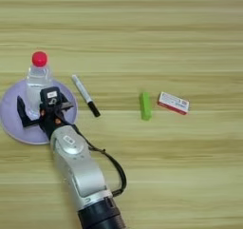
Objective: Move the objects on the table
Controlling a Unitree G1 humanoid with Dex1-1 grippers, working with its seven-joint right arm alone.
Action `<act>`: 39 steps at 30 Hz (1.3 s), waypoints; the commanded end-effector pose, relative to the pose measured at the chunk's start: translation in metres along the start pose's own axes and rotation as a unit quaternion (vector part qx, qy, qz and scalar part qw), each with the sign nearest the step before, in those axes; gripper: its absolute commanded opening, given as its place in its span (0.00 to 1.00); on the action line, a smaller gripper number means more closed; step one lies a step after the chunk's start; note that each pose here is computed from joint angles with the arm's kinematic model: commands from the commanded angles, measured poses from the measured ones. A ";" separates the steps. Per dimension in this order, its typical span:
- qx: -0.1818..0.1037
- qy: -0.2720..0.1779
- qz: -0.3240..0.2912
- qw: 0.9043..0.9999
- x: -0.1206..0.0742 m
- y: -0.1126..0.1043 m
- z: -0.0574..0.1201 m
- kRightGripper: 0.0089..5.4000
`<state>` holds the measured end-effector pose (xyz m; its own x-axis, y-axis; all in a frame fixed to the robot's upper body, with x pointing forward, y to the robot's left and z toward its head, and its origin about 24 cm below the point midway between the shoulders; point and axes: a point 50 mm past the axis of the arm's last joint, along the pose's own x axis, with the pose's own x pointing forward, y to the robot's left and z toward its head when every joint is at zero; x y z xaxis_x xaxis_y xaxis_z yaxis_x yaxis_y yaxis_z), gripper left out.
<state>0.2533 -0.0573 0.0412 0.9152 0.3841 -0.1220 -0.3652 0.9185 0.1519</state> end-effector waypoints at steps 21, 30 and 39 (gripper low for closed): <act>-0.003 -0.046 -0.023 0.999 -0.045 -0.011 0.029 0.99; -0.013 -0.038 -0.062 0.997 -0.063 -0.028 0.030 0.99; -0.053 -0.047 -0.111 0.991 -0.075 -0.059 0.039 0.99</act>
<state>0.2065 -0.1400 0.0571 0.9719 0.1681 -0.1647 -0.1601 0.9852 0.0607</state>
